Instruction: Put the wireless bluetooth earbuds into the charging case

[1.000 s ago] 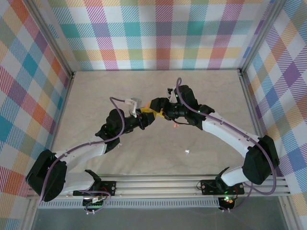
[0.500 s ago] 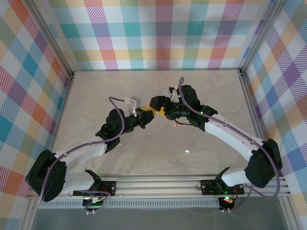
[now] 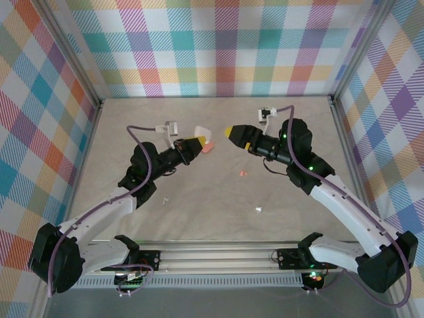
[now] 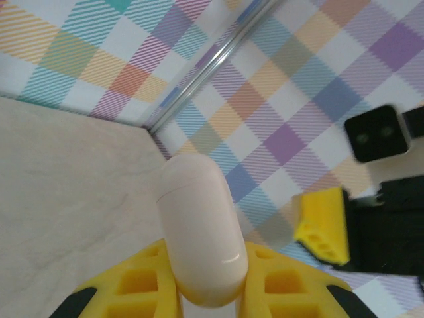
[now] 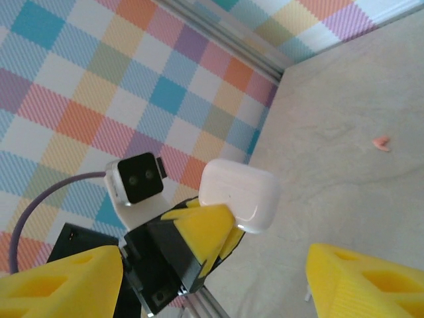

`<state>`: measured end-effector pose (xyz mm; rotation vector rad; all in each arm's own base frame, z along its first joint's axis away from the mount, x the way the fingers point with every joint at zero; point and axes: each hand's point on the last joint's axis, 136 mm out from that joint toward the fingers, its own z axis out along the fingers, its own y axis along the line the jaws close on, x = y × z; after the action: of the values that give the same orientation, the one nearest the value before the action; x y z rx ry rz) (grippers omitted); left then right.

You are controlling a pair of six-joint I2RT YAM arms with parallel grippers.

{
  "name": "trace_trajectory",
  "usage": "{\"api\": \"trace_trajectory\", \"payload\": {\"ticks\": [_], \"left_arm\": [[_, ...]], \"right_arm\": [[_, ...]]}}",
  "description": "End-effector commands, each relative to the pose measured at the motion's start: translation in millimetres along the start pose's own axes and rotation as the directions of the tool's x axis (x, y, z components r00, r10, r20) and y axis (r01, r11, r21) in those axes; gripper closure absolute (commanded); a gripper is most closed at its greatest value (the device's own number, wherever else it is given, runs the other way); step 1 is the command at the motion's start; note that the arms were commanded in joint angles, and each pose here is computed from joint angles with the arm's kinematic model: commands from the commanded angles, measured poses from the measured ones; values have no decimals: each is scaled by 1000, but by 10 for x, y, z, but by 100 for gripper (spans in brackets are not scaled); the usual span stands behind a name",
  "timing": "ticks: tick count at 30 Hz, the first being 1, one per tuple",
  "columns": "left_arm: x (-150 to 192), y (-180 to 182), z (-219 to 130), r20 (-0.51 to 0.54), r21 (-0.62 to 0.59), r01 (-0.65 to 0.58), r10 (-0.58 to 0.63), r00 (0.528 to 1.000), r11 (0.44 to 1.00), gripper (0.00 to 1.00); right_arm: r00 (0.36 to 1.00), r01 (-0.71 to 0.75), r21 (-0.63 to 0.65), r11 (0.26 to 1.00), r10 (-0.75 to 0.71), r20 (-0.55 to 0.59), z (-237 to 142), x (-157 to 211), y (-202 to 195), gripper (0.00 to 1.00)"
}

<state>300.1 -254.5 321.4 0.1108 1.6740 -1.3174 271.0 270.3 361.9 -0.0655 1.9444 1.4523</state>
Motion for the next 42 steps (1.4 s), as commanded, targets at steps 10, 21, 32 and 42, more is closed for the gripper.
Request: {"api": "trace_trajectory", "payload": {"ticks": [10, 21, 32, 42], "left_arm": [[-344, -558, 44, 39, 245, 143, -157, 987, 959, 98], [-307, -584, 83, 13, 266, 186, -196, 980, 946, 98], [-121, -522, 126, -48, 254, 236, -232, 972, 938, 99], [-120, -566, -24, -39, 224, 188, -184, 982, 956, 72]], "right_arm": [[996, -61, -202, 977, 45, -80, 298, 59, 177, 33], [988, -113, -257, 960, 80, -134, 451, 91, 178, 43], [982, -141, -289, 947, 97, -160, 561, 121, 131, 75], [993, -82, -248, 965, 59, -99, 477, 159, -32, 92]]}}
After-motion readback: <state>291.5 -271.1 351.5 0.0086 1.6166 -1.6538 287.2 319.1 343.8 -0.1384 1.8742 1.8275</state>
